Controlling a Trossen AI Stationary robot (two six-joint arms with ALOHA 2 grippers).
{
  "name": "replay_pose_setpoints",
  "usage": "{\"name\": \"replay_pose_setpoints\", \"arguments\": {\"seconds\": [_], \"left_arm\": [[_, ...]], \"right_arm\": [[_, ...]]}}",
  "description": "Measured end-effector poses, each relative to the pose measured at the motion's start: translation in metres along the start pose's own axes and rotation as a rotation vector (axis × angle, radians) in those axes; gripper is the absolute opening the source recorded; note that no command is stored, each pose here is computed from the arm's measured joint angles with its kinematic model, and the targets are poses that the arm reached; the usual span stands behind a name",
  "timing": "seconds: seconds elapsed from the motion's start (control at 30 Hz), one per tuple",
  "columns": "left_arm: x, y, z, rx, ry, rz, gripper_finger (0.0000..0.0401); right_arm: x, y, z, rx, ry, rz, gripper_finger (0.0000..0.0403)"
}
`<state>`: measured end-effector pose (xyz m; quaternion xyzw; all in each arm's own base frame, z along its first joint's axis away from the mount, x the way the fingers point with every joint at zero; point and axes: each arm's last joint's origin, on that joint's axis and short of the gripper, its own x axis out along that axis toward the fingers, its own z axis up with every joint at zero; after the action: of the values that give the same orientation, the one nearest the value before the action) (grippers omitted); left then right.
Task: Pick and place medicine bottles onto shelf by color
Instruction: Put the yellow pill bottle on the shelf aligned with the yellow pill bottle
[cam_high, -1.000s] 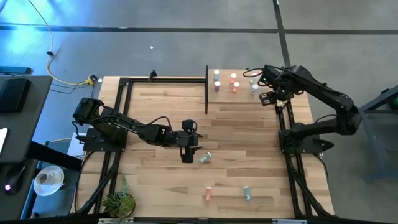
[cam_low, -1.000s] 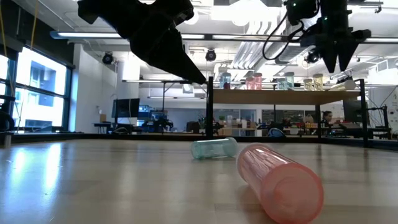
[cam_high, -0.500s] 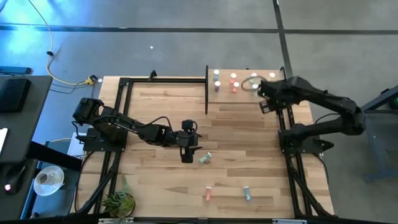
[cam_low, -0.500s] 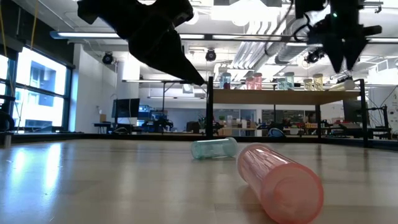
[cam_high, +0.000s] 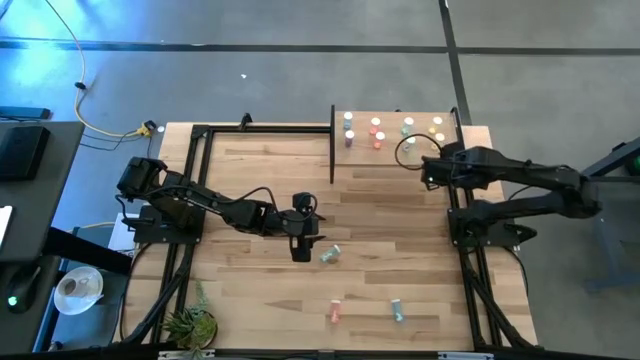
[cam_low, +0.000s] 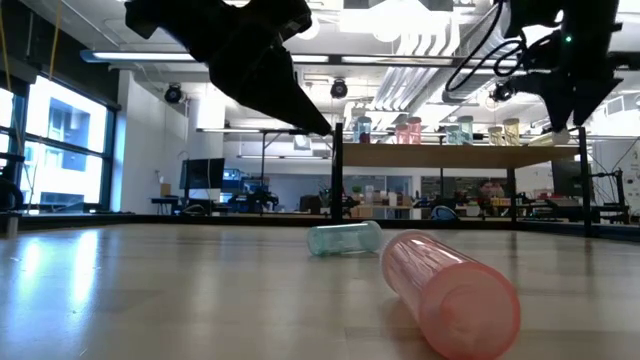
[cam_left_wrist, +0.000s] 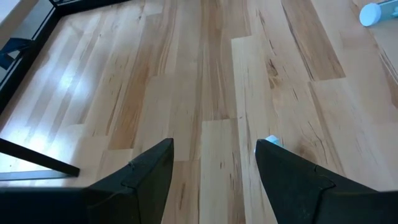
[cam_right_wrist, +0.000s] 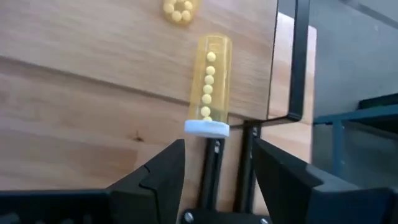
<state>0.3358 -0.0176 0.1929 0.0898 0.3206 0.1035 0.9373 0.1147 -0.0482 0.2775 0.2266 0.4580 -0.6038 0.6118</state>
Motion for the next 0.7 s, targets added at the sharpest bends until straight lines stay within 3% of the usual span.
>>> {"name": "replay_pose_setpoints", "arguments": {"seconds": [0.2,0.47,0.7], "left_arm": [[0.000,0.000,0.000,-0.003,-0.001,0.000,0.0216],[0.000,0.000,0.001,-0.006,-0.011,0.000,0.0216],[0.000,0.000,0.004,-0.012,-0.036,0.002,0.0216]], "right_arm": [[0.017,0.007,-0.013,0.025,-0.064,0.083,0.0176],[0.029,0.008,-0.020,0.046,-0.074,0.042,0.0176],[0.029,0.014,-0.016,0.065,-0.123,0.090,0.0176]]}}
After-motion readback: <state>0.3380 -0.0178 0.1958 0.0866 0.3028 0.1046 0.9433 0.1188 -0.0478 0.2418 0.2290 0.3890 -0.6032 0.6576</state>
